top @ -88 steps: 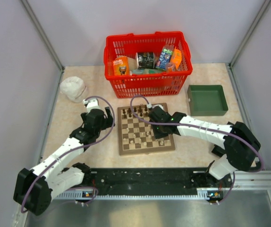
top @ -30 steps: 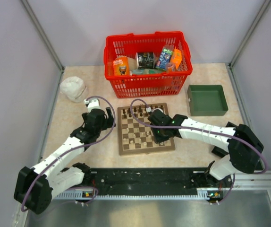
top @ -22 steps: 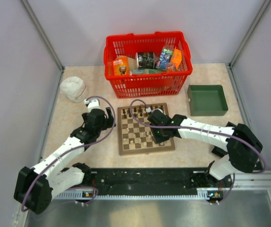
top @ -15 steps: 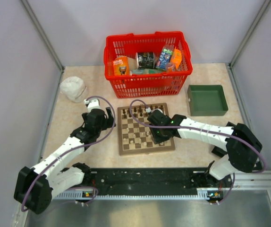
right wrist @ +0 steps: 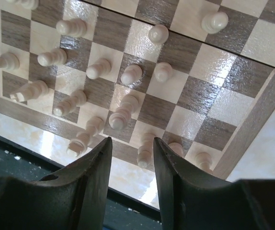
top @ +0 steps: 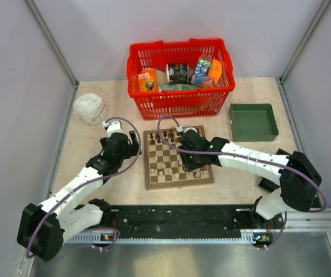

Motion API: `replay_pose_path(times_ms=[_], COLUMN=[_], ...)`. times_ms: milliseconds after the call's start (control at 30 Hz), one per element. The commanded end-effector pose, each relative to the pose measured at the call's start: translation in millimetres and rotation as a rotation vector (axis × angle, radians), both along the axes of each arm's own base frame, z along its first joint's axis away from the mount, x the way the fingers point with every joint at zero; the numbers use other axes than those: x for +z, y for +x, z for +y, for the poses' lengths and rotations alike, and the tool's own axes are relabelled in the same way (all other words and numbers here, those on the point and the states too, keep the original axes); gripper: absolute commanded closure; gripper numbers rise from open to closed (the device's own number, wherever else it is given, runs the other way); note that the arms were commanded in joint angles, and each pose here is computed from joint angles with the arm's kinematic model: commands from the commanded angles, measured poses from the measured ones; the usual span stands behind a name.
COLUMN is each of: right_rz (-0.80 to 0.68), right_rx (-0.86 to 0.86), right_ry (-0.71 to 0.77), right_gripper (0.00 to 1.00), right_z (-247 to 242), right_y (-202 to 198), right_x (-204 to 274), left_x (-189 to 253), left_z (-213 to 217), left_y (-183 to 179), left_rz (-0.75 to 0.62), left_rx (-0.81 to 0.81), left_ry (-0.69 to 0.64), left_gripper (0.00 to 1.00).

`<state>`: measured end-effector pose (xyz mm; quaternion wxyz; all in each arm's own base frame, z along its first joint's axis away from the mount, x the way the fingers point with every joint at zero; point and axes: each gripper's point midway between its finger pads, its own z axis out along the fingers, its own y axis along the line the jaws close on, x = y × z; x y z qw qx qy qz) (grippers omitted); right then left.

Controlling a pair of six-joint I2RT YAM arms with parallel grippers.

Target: Set up the chess pieces on the board

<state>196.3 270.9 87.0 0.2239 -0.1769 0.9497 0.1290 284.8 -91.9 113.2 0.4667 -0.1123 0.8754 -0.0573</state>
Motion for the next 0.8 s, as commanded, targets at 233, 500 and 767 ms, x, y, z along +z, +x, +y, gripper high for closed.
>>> replay_pose_path(times_ms=[233,500,767], right_rz=[-0.100,-0.085,-0.073], right_rx=[-0.023,-0.015,-0.009], right_ry=[0.116,0.113,0.086], right_gripper=[0.58,0.57,0.60], right_z=[28.9,32.8,31.0], right_y=[21.9,21.7,20.7], right_x=[26.1,16.2,6.1], left_x=[20.4,17.6,17.1], left_z=[-0.1,-0.5,-1.9], left_y=[7.1,8.0,9.2], left_rz=[-0.070,-0.059,-0.056], left_rx=[0.020,0.019,0.015], left_ry=[-0.032,-0.026,-0.024], left_gripper=[0.01,0.01,0.01])
